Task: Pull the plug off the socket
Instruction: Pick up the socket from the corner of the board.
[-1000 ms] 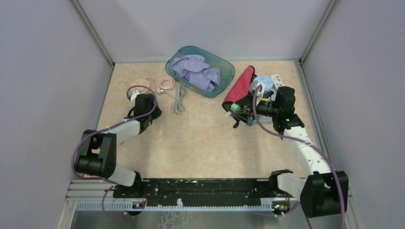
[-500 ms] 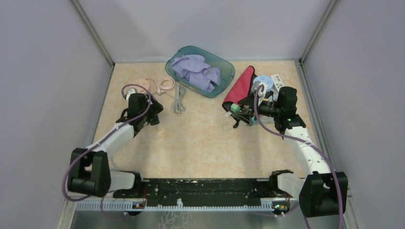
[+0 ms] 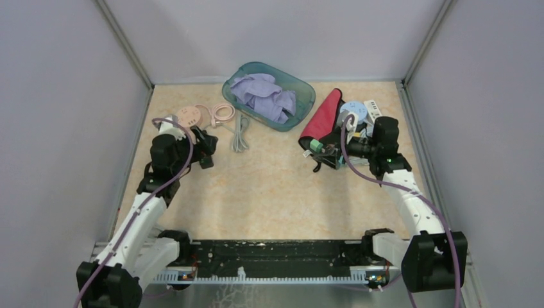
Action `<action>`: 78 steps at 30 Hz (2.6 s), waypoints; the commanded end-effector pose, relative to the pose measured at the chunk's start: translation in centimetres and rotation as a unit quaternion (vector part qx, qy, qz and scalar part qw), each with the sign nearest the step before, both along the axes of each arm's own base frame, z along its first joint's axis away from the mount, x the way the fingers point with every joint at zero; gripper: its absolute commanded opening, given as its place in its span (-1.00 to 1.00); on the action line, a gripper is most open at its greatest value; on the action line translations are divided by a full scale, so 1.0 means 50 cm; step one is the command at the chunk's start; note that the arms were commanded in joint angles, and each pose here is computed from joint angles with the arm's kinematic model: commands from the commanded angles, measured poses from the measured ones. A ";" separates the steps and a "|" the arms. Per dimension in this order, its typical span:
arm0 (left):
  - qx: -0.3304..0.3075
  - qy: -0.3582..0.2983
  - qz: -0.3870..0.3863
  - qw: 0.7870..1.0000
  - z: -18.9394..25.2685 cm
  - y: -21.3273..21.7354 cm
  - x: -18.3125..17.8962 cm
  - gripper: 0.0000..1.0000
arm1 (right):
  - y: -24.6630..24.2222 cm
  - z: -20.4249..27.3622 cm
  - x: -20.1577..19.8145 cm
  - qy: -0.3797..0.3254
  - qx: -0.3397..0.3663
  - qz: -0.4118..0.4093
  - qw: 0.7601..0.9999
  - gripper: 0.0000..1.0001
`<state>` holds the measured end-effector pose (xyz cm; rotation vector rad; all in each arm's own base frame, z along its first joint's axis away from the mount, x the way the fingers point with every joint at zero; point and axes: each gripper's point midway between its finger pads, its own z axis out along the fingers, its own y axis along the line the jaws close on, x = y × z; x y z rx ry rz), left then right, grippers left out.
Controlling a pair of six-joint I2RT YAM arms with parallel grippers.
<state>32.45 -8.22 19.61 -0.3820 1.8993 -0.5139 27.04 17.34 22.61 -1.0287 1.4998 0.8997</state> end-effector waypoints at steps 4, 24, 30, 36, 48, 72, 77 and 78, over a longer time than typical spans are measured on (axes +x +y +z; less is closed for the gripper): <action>0.254 -0.008 -0.047 0.966 0.000 0.080 -0.025 1.00 | 0.001 0.060 0.004 -0.048 0.004 0.018 0.999 0.32; 0.361 0.076 0.004 0.930 -0.087 0.237 0.007 1.00 | 0.004 0.037 -0.002 -0.036 0.006 0.031 0.999 0.32; 0.382 0.119 0.000 0.917 -0.112 0.292 -0.001 0.99 | 0.006 0.046 -0.012 -0.048 0.012 0.034 0.998 0.32; 0.418 0.147 0.005 0.896 -0.151 0.337 -0.006 0.80 | 0.009 0.059 -0.025 -0.057 0.023 0.038 0.997 0.33; 0.375 0.180 -0.014 0.909 -0.243 0.342 -0.026 0.35 | 0.010 0.051 -0.027 -0.053 0.024 0.043 0.997 0.33; 0.227 0.157 -0.051 0.960 -0.212 0.241 -0.027 -0.99 | 0.009 0.044 -0.022 -0.050 0.022 0.039 0.998 0.34; 0.179 0.158 -0.014 0.971 -0.187 0.236 -0.017 -1.00 | 0.009 0.039 -0.019 -0.047 0.021 0.038 0.998 0.34; 0.166 0.162 -0.015 0.973 -0.182 0.231 -0.016 -1.00 | 0.009 0.038 -0.018 -0.047 0.021 0.038 0.998 0.34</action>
